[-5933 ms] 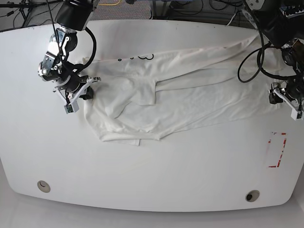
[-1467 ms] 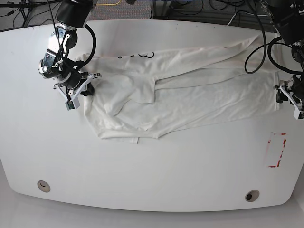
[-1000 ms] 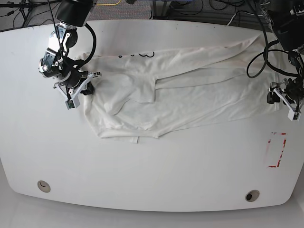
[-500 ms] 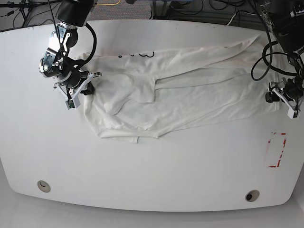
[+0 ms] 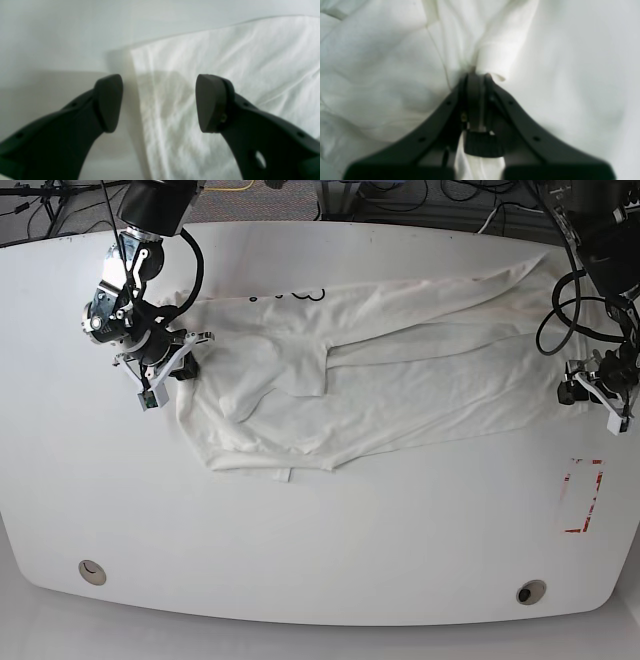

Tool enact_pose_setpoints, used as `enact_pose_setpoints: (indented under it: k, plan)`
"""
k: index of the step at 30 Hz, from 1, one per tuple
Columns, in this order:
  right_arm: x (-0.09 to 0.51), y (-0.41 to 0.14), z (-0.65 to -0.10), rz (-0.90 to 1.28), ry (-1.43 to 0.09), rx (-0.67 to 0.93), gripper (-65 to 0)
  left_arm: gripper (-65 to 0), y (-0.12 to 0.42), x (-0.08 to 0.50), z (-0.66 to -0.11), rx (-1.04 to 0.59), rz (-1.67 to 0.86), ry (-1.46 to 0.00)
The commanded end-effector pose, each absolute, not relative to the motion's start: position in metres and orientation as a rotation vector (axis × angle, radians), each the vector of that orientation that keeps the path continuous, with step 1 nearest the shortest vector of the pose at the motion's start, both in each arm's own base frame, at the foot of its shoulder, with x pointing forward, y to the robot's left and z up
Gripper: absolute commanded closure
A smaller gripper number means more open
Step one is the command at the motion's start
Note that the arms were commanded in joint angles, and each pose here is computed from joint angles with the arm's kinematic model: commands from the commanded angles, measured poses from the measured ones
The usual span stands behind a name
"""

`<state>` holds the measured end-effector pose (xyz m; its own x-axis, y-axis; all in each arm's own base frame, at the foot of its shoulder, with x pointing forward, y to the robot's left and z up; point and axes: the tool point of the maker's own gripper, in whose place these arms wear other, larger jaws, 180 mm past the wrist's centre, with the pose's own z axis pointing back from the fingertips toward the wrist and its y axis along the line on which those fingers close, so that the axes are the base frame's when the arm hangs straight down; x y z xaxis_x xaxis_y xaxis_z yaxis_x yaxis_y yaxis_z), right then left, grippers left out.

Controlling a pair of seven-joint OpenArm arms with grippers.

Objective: Fold the T-shirt properly
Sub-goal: 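Position the open left gripper over the shirt's hem corner, then shift the open left gripper along the shirt edge toward the hem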

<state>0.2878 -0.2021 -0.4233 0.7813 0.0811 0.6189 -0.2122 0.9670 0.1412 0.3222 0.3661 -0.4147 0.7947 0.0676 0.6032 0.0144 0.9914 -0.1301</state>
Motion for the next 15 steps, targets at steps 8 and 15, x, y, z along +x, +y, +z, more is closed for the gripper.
enact_pose_setpoints:
  k: [8, 15]
  plan:
    - [0.2887, -0.2063, -0.4197, 0.175, -0.655, 0.192, 0.0, -33.8, 0.3611, 0.3157, -0.4251, -0.138, 0.018, -0.609]
    - [0.2872, -0.2046, -0.4215, 0.177, -0.646, 0.194, 0.0, -16.0, 0.3576, 0.3171, -0.4263, -0.145, 0.018, -0.614]
